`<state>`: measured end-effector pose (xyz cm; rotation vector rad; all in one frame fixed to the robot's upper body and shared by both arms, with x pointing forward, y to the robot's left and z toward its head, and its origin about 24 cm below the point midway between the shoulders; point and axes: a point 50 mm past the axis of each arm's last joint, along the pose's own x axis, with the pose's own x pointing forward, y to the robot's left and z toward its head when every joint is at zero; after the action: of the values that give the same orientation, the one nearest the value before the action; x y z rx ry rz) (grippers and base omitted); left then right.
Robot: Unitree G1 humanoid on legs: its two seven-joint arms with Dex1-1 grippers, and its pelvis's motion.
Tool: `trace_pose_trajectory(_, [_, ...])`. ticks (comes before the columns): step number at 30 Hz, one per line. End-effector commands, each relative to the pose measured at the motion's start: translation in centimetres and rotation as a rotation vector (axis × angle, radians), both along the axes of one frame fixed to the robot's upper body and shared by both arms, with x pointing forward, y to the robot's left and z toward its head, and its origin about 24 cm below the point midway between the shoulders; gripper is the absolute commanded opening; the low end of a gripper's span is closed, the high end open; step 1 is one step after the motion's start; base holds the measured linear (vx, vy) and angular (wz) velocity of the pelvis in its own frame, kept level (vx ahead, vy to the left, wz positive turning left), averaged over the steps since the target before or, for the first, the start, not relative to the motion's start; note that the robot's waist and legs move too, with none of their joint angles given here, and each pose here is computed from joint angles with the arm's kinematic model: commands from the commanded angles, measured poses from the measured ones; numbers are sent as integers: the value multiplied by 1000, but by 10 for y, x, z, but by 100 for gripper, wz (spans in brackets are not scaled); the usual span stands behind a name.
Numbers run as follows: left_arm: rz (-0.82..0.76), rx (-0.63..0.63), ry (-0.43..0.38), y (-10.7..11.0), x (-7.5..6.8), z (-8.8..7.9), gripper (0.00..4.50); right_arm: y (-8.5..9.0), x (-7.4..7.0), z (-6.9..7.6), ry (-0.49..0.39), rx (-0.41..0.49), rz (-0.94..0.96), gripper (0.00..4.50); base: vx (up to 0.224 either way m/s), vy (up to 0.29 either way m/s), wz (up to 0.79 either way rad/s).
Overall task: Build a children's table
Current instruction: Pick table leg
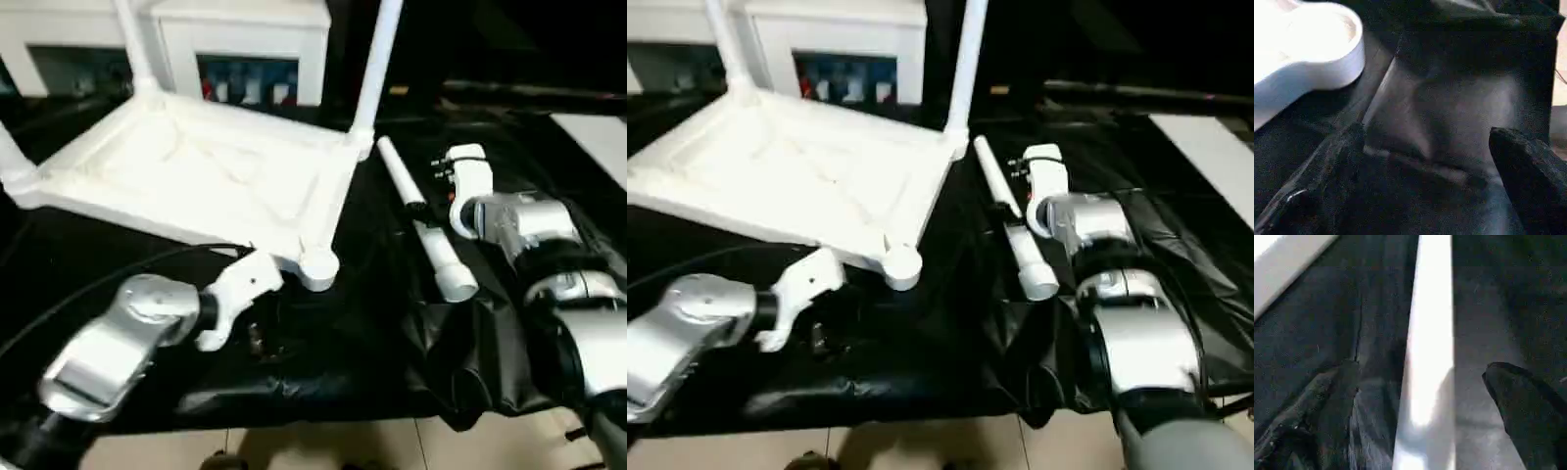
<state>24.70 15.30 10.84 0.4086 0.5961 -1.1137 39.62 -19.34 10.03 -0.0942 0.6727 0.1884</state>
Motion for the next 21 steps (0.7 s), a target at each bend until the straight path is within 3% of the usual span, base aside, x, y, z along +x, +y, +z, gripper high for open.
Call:
trace_pose_trajectory(1, [-13,-11,-7,0,-3,6,450,-3,-1,0,28,-17,6,443,0,0,0])
trace_pose_trajectory(9, [-53,-29,-32,1,-7,25,450,-7,-9,-11,137,-3,24,443,0,0,0])
trace_pose_trajectory(15, [-43,-21,-42,4,-6,30,450,-11,-12,-13,175,0,33,366,0,0,0])
trace_pose_trajectory(17, [-41,-20,-43,5,-6,32,450,-11,-12,-14,182,0,36,362,0,0,0])
trace_pose_trajectory(21, [-39,-16,-52,6,-5,33,450,-13,-13,-14,183,50,18,317,0,0,0])
